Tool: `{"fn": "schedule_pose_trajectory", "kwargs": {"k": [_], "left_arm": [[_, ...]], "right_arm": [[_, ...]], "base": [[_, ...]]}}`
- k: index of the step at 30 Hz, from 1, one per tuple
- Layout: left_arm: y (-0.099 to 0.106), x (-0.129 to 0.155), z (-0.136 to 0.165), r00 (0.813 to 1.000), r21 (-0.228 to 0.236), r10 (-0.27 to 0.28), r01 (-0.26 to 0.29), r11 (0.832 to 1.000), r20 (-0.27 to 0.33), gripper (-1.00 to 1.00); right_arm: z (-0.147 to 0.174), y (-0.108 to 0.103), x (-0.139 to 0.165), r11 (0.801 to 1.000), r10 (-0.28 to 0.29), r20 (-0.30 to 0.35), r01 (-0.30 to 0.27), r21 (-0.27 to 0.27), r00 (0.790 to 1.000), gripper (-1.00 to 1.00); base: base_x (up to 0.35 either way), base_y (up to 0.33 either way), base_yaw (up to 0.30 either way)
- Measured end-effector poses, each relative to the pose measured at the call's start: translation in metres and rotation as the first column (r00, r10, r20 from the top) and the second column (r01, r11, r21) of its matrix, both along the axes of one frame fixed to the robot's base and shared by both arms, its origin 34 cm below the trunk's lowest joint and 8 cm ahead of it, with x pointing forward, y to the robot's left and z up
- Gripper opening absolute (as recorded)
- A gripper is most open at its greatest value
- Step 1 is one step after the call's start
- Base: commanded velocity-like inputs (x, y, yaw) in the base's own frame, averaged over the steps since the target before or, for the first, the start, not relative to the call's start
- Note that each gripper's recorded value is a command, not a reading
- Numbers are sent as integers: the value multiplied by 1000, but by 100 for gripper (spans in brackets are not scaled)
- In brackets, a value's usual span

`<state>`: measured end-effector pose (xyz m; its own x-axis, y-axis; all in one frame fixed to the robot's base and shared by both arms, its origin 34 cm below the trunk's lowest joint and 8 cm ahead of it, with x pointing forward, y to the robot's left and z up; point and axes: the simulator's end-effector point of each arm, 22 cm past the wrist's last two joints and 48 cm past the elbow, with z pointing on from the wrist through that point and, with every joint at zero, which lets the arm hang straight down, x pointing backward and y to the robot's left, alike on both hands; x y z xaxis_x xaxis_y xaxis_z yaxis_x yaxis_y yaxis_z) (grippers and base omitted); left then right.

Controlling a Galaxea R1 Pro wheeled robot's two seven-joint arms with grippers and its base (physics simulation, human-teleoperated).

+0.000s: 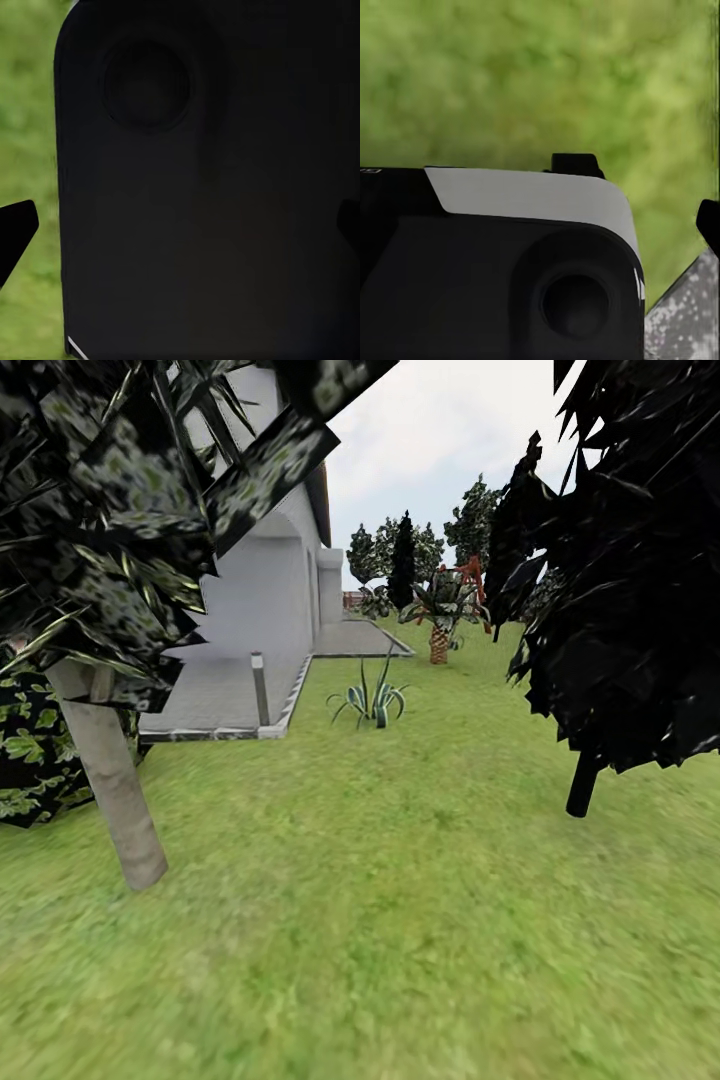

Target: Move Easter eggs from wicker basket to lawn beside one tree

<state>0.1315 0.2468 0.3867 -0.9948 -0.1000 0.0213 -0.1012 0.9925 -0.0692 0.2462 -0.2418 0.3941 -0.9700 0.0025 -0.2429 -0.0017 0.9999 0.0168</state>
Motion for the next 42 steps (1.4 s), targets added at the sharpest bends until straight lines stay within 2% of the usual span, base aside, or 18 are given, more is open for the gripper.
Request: {"fn": "schedule_pose_trajectory", "kwargs": {"k": [28,42], "left_arm": [[-1,0,0,1000,-3,0,0,1000,-1,100],[-1,0,0,1000,-6,-1,1,1000,0,100]], "right_arm": [[0,0,0,1000,0,0,0,0,1000,100],[0,0,0,1000,0,0,0,0,1000,100]], "base": [[253,-208,0],[293,-146,0]]}}
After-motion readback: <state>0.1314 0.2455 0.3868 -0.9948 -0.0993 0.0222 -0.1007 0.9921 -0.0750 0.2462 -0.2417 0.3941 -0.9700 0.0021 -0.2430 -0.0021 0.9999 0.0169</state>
